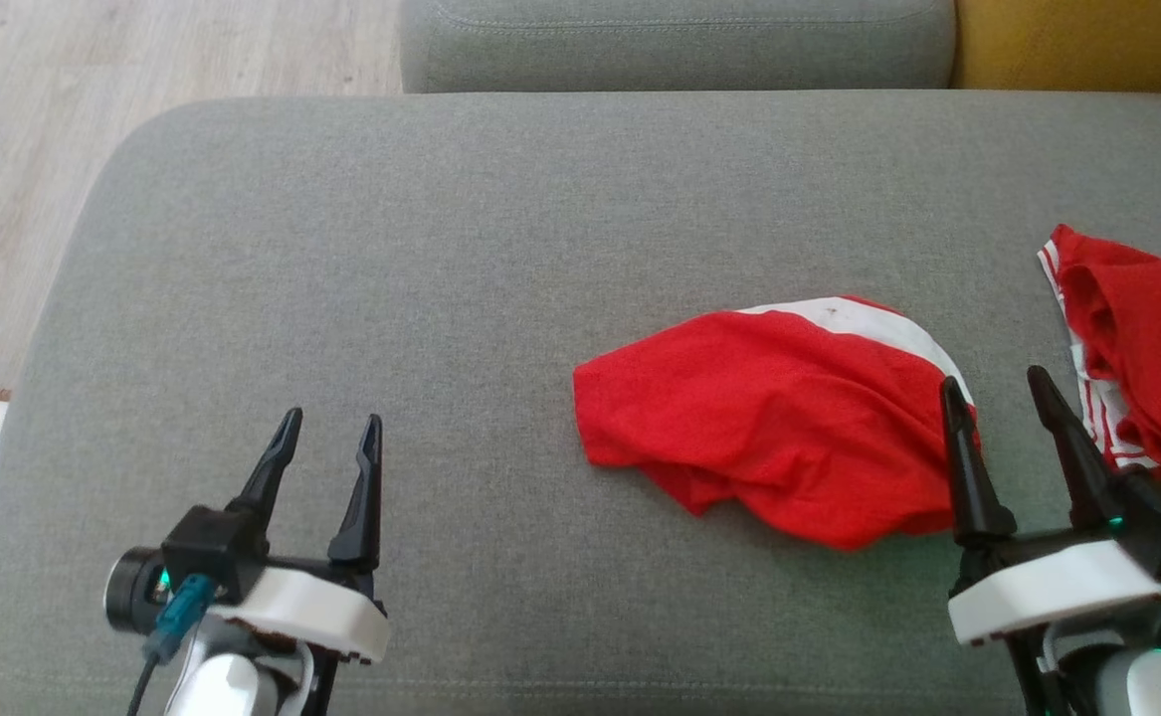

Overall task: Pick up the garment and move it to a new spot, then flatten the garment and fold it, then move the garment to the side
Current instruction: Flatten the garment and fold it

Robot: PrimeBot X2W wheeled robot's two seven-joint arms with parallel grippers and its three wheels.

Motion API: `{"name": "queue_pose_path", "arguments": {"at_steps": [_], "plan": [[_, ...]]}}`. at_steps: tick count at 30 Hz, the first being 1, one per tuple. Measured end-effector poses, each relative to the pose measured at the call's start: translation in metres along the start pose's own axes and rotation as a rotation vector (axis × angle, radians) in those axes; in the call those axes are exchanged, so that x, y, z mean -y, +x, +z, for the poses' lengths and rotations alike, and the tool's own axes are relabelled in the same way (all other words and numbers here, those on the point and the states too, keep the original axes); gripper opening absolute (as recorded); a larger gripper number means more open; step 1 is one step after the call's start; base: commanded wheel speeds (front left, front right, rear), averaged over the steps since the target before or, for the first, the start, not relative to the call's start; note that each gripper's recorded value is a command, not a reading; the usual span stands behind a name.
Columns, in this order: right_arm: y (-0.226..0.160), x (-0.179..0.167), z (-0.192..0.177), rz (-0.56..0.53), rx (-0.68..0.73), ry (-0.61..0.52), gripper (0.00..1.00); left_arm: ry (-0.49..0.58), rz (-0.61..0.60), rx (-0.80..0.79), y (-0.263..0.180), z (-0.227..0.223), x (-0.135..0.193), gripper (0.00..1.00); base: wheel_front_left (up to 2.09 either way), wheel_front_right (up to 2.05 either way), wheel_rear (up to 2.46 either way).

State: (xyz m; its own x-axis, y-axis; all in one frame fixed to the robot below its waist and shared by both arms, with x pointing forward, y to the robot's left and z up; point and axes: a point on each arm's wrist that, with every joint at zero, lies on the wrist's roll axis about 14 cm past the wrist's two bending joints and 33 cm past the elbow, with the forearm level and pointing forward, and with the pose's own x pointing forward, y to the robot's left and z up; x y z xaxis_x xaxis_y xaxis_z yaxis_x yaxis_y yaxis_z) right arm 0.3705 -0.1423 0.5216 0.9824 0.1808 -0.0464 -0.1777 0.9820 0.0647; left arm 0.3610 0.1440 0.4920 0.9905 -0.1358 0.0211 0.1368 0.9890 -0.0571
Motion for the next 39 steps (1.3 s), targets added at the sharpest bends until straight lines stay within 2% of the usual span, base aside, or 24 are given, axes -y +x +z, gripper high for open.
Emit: {"name": "queue_pose_path", "arguments": {"at_steps": [14,20,25,30,39], "plan": [[-0.001,0.002,-0.012,-0.004,-0.041,0.037,1.0,0.018,-0.018,-0.025,0.003,-0.005,0.0,1.0,0.0,0.0,0.0],[0.008,0.003,-0.025,-0.004,-0.082,0.046,1.0,-0.01,-0.204,-0.098,0.039,-0.013,0.045,1.0,0.0,0.0,0.0],[0.018,0.006,-0.029,-0.012,-0.089,0.053,1.0,-0.063,-0.325,-0.25,0.071,-0.041,0.08,1.0,0.0,0.0,0.0],[0.016,0.021,-0.041,-0.059,-0.122,0.063,1.0,-0.088,-0.393,-0.414,0.085,-0.083,0.102,1.0,0.0,0.0,0.0],[0.004,0.041,-0.056,-0.131,-0.159,0.091,1.0,-0.086,-0.49,-0.551,0.093,-0.115,0.131,1.0,0.0,0.0,0.0]]}}
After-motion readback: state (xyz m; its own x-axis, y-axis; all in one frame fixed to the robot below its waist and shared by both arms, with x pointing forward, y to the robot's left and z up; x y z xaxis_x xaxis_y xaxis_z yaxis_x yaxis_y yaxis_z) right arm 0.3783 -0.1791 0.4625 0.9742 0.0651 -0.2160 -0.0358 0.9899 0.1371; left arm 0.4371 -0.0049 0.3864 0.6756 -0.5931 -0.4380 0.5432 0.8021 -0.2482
